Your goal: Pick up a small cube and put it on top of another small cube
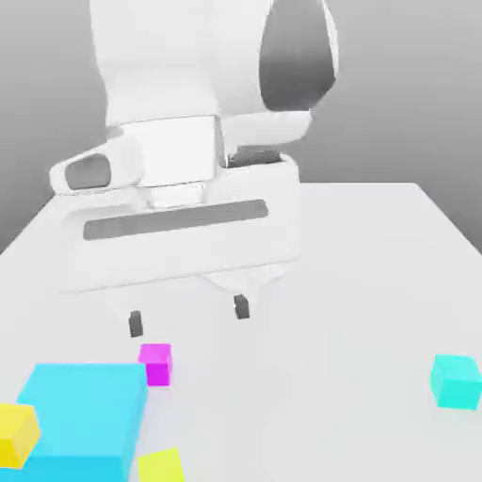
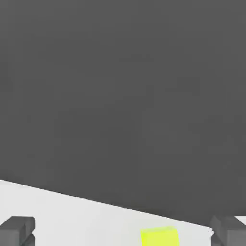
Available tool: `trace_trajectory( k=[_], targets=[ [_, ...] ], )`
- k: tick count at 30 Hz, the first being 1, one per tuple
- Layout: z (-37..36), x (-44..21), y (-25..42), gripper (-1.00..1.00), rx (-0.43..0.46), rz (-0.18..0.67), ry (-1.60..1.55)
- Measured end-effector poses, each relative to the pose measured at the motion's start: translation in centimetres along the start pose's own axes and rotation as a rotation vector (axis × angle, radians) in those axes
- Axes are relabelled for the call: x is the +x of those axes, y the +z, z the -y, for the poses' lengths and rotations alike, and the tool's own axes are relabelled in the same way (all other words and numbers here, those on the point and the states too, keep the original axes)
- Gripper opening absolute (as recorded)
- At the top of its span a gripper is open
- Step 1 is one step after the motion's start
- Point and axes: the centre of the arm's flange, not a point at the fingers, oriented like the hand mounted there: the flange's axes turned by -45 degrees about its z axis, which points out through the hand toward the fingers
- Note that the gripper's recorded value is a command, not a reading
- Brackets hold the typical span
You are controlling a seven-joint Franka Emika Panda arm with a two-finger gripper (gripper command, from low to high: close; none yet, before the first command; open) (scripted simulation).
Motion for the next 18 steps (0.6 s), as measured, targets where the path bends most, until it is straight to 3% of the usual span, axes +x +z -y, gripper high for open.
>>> trace_trajectory(
  k=[8,12,13,18],
  targets=[
    [-2.8,-4.8,12.4,0.00,-0.026,0.197,-0.074],
    [-3.3,-6.3,18.0,0.00,-0.030,0.216,-0.082],
    [-3.3,-6.6,19.1,-1.00,-0.030,0.217,-0.082],
    [-3.3,-6.6,19.1,-1.00,-0.029,0.218,-0.082]
  ],
)
